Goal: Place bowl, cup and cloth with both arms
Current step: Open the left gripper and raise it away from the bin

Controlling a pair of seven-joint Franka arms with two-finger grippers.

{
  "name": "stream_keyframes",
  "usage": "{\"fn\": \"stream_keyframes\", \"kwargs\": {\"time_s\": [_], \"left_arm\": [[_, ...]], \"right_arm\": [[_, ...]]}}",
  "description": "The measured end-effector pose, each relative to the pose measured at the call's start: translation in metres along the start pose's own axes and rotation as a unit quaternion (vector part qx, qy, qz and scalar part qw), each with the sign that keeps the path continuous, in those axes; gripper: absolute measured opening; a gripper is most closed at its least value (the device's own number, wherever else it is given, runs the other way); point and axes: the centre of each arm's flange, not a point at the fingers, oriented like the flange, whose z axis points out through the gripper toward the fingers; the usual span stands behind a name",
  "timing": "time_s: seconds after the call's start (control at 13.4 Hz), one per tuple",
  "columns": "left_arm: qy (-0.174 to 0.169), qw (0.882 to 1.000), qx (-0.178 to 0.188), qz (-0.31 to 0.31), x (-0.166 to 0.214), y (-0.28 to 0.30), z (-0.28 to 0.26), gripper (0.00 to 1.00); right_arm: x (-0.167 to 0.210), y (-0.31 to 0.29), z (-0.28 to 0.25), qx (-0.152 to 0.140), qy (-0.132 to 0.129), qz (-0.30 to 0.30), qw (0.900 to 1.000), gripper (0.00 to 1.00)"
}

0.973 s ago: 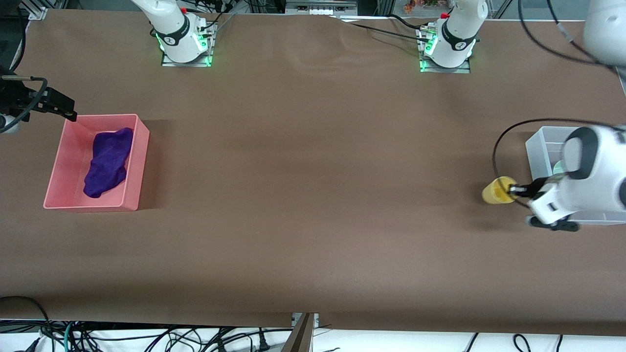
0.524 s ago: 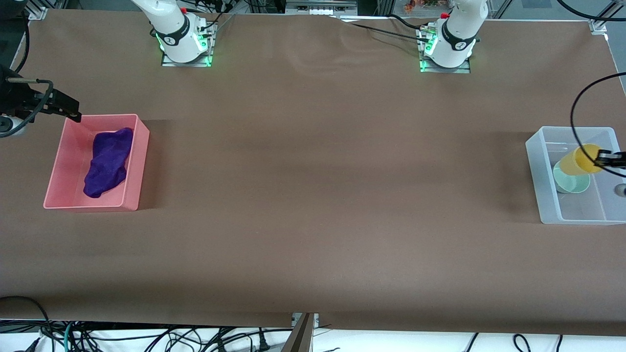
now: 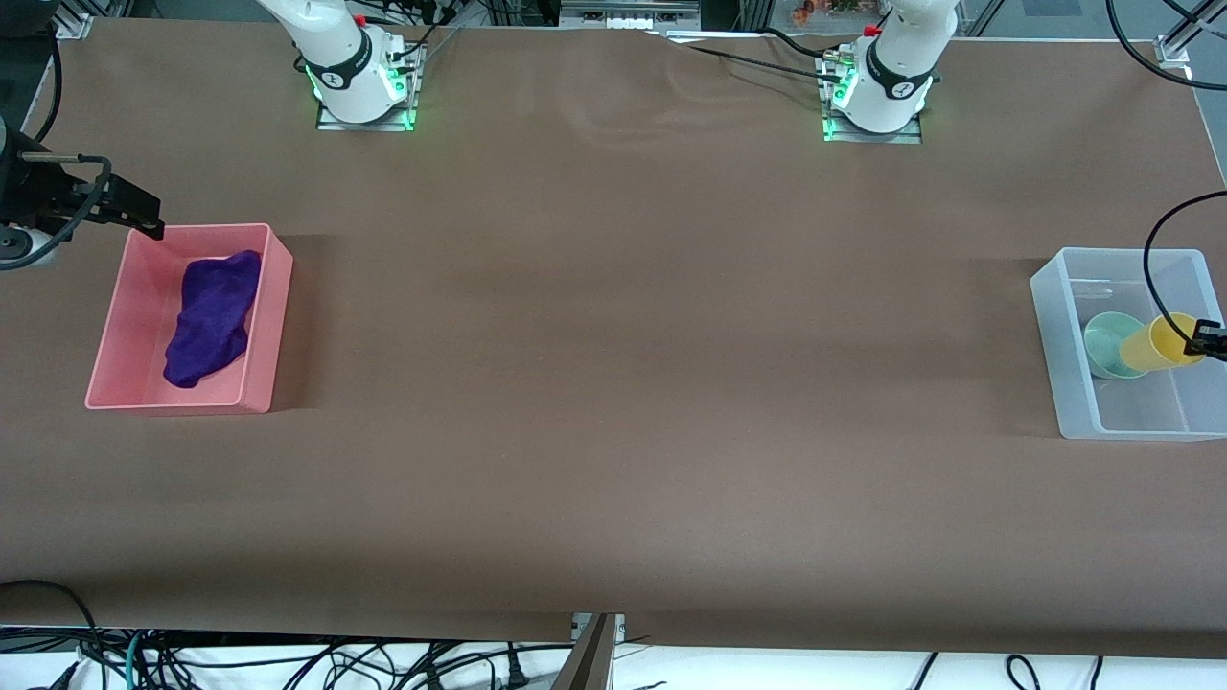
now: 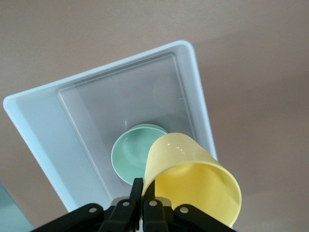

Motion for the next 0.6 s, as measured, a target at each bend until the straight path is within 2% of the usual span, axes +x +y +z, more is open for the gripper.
{"fn": "stream_keyframes", "kwargs": {"time_s": [0.22,0.6], "left_arm": [[0.011,1.000,-0.002,0.004,-0.004,-0.014,0.034,0.04],[0.006,1.000,-0.020,0.020,-0.022,-0.034,0.072,0.04]], "right_arm": [[0.000,0.000,0.000,0.000,0.000,0.000,1.000,1.00],[0.000,0.000,0.000,0.000,0.000,0.000,1.000,1.00]]}}
